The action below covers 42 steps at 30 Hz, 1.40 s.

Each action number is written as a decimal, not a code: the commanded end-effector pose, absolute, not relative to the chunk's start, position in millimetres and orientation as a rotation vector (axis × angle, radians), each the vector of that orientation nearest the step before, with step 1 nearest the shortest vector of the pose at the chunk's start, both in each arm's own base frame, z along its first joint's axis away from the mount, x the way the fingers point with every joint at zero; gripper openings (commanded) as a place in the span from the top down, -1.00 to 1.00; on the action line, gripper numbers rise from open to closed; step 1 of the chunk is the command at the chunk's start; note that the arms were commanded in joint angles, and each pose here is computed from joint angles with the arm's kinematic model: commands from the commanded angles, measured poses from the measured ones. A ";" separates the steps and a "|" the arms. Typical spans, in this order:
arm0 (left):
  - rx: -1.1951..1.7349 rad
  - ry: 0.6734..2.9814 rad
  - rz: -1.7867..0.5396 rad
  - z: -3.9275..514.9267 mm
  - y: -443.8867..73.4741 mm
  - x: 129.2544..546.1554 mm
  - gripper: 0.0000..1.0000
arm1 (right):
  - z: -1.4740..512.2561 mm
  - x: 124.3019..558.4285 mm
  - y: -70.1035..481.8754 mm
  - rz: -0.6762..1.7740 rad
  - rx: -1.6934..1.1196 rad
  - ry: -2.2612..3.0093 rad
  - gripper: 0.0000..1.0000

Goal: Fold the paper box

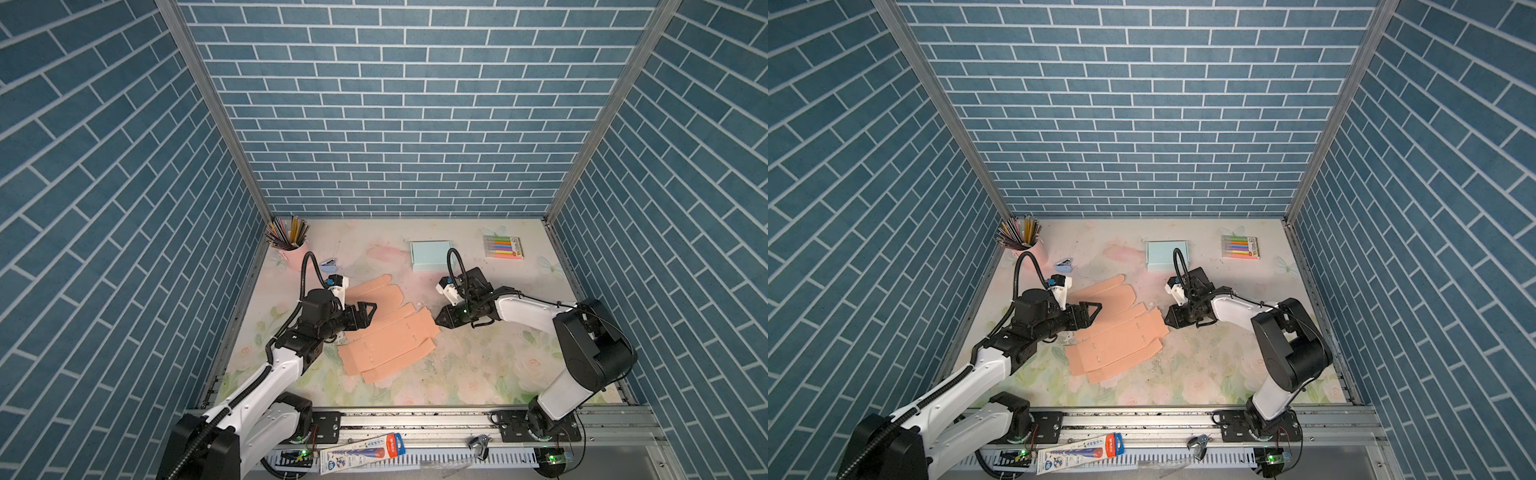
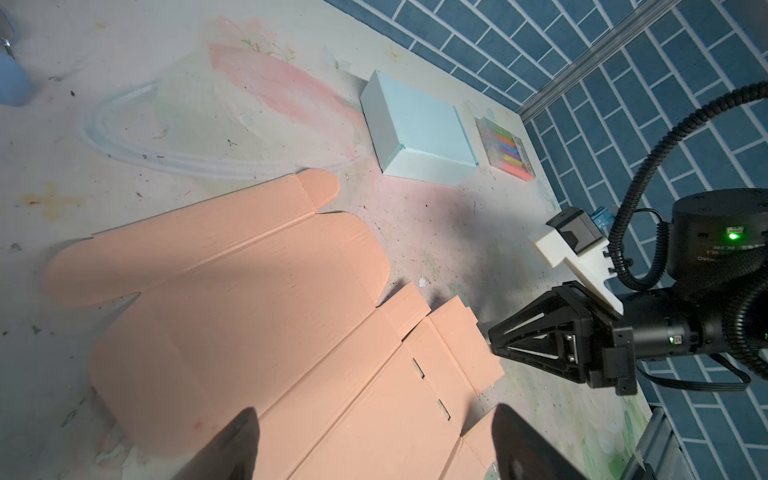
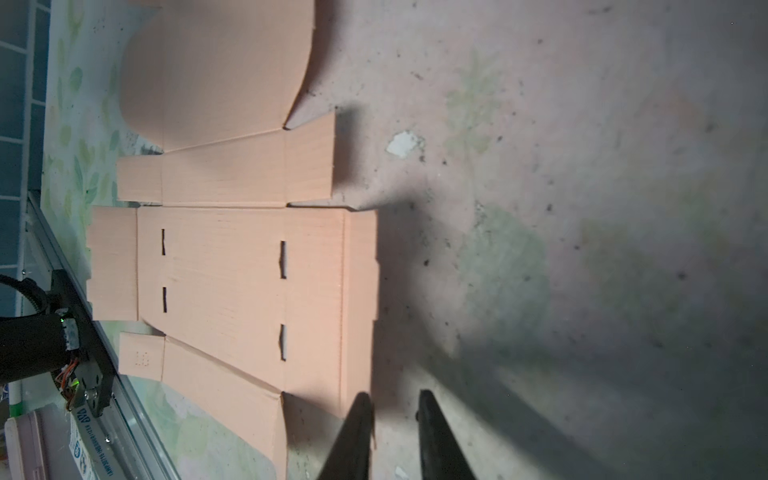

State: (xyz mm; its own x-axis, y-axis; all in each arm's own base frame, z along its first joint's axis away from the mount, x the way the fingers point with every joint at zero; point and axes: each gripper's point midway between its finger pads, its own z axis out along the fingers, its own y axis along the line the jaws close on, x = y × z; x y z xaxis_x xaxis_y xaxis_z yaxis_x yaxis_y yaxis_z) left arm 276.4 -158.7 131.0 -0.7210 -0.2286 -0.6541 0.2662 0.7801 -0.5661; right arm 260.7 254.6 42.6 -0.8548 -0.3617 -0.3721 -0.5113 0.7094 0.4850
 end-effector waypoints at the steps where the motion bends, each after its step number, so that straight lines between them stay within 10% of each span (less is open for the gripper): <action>1: 0.040 2.202 -0.867 131.5 -159.6 276.1 -0.76 | 57.1 257.6 252.0 0.855 -0.720 2.632 0.18; 6: 0.045 2.198 -0.883 131.9 -161.8 274.7 -0.77 | 80.7 250.4 240.8 0.848 -0.613 2.573 -0.15; 16: 0.080 2.185 -0.958 136.0 -174.8 275.8 -0.76 | 88.8 203.1 231.4 1.045 -0.431 2.535 -0.19; 42: 0.079 2.173 -0.979 142.7 -178.1 275.4 -0.77 | 47.0 178.8 281.9 1.225 -0.507 2.561 0.36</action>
